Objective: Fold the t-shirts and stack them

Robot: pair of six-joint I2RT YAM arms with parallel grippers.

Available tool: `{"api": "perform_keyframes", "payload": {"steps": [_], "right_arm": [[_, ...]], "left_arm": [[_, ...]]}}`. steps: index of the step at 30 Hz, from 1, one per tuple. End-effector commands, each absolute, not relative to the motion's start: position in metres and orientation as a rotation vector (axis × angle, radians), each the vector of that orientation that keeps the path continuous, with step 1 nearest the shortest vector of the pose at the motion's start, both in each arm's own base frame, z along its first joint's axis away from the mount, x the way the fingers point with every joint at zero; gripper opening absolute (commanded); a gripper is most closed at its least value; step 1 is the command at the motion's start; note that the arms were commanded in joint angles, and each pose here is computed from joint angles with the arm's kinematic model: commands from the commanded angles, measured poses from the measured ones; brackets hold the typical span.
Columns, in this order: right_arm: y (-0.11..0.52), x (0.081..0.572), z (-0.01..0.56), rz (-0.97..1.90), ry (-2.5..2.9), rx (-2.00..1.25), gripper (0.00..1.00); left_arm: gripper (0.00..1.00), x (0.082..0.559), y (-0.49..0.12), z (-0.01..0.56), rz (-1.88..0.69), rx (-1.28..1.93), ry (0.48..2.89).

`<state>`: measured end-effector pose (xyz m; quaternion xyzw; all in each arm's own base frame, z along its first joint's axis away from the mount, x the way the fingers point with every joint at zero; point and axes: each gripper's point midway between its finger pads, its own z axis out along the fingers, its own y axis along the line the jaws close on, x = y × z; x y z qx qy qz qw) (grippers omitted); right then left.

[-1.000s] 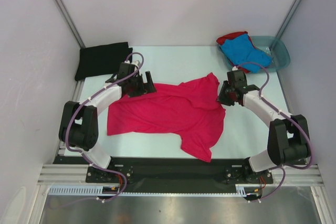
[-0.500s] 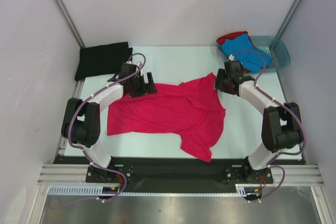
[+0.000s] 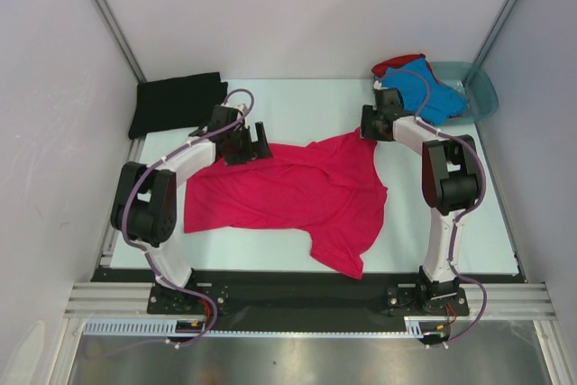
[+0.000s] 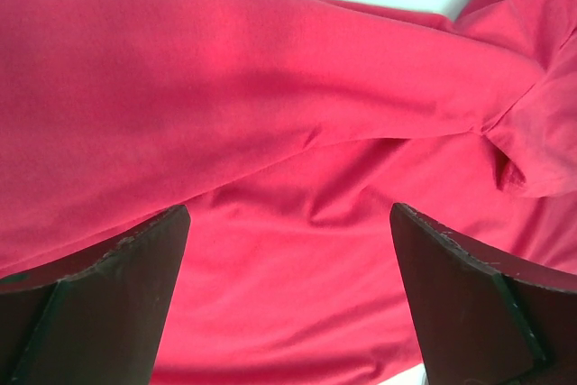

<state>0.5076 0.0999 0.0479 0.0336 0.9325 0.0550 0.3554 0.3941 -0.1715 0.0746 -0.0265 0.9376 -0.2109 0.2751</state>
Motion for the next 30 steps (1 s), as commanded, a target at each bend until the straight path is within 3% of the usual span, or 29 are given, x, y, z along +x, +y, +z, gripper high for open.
{"api": "perform_keyframes", "payload": {"steps": [1,3,6,7,9,12,17,20,21,25,30], "right_arm": [[0.103,0.541,0.077,0.181,2.292,0.024,0.54],[0.104,0.545,0.080,0.179,2.289,0.018,0.52],[0.107,0.547,0.075,0.204,2.305,0.007,0.40],[0.107,0.548,0.074,0.205,2.306,0.008,0.26],[0.107,0.547,0.074,0.222,2.309,0.016,0.09],[0.103,0.544,0.070,0.239,2.332,0.055,0.00],[0.095,0.533,0.063,0.292,2.357,0.109,0.00],[0.095,0.531,0.064,0.325,2.352,0.114,0.20],[0.096,0.532,0.063,0.339,2.351,0.116,0.32],[0.098,0.535,0.062,0.366,2.347,0.115,0.49],[0.104,0.535,0.064,0.414,2.344,0.110,0.54]], "left_arm": [[1.00,0.407,-0.178,0.083,-0.570,-0.031,2.486],[1.00,0.409,-0.177,0.083,-0.567,-0.032,2.485],[1.00,0.408,-0.178,0.077,-0.565,-0.032,2.499],[1.00,0.409,-0.178,0.077,-0.566,-0.033,2.499],[1.00,0.408,-0.178,0.076,-0.566,-0.033,2.504],[1.00,0.407,-0.178,0.074,-0.565,-0.028,2.507],[1.00,0.406,-0.179,0.070,-0.569,-0.025,2.518],[1.00,0.406,-0.179,0.069,-0.574,-0.025,2.519],[1.00,0.406,-0.179,0.070,-0.577,-0.024,2.517],[1.00,0.407,-0.179,0.069,-0.572,-0.024,2.518],[1.00,0.407,-0.179,0.067,-0.573,-0.026,2.523]]}}
